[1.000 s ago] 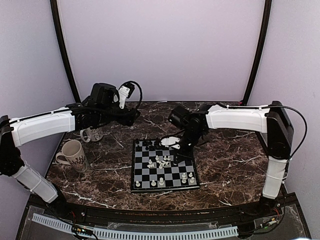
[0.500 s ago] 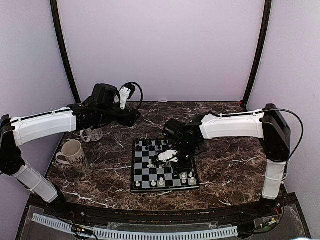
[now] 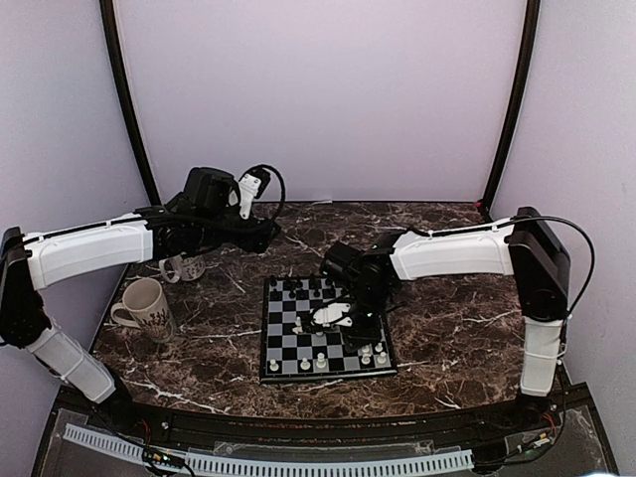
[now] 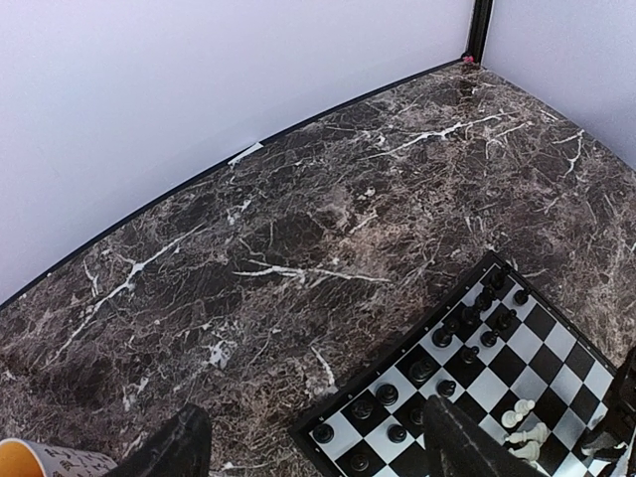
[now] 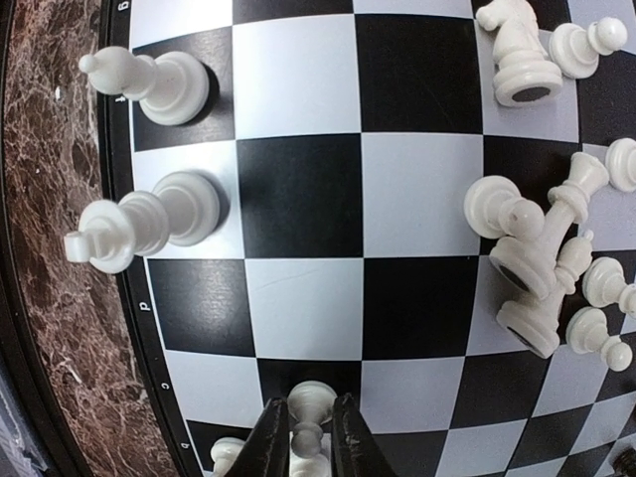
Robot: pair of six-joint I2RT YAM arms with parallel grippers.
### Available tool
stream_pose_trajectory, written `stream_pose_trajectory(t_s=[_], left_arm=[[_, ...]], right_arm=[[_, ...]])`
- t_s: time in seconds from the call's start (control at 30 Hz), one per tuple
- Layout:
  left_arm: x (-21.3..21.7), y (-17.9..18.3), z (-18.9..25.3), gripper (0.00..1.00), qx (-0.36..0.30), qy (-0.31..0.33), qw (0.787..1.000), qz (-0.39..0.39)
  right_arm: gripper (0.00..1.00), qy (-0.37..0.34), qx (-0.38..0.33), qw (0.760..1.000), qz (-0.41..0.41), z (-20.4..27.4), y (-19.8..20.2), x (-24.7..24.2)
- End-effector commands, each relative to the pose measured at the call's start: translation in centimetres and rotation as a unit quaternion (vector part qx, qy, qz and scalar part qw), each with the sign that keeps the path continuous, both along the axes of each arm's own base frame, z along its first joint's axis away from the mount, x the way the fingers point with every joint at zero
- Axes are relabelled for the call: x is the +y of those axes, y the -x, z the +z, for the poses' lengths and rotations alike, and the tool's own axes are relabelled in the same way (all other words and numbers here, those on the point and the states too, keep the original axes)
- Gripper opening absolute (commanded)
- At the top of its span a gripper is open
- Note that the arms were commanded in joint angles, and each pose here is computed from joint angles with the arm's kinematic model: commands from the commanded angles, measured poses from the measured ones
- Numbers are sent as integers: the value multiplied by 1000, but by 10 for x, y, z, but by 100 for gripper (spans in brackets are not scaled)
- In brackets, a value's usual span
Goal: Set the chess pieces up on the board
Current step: Place the pawn at f2, then pick up the bishop from the chessboard.
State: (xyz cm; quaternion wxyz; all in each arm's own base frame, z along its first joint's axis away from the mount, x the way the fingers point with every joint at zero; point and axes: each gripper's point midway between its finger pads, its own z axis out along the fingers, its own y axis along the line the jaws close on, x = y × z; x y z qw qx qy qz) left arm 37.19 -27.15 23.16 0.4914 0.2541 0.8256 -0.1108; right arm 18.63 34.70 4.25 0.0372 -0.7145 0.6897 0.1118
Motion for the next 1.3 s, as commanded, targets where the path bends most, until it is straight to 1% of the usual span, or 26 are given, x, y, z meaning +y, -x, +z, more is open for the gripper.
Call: stream_pose_trajectory(t_s=[0.0,0.13,0.33,0.5,0.63,0.8,1.1,1.27], left_arm=[[-1,0,6,75,-2,-1,1000,-6],[0,-1,5,75,-1,-2,1000,-5],[0,0,6,75,-1,-1,1000,-5],[0,0,9,75,-4,1,1000,-4],[2,0,11,75,-7,1,1000,-1],[2,0,11,75,-8,0,1000,0],[4,-1,12,75,-11,-5,1000,4],[4,-1,10,75,-10,-6,1000,2]], right_arm=[[18,8,2,1000,6,-5,2,-2],[21,11,4,1000,8,-2,3,-4],[23,-12,1,1000,4,20,-2,6],[23,-41,-11,998,-40,33,-28,17],[23,-50,-29,994,-91,33,-55,23],[23,-47,-48,992,-108,26,-71,29],[25,-49,-30,992,-115,17,-73,40],[27,-41,-29,992,-119,11,-74,39]])
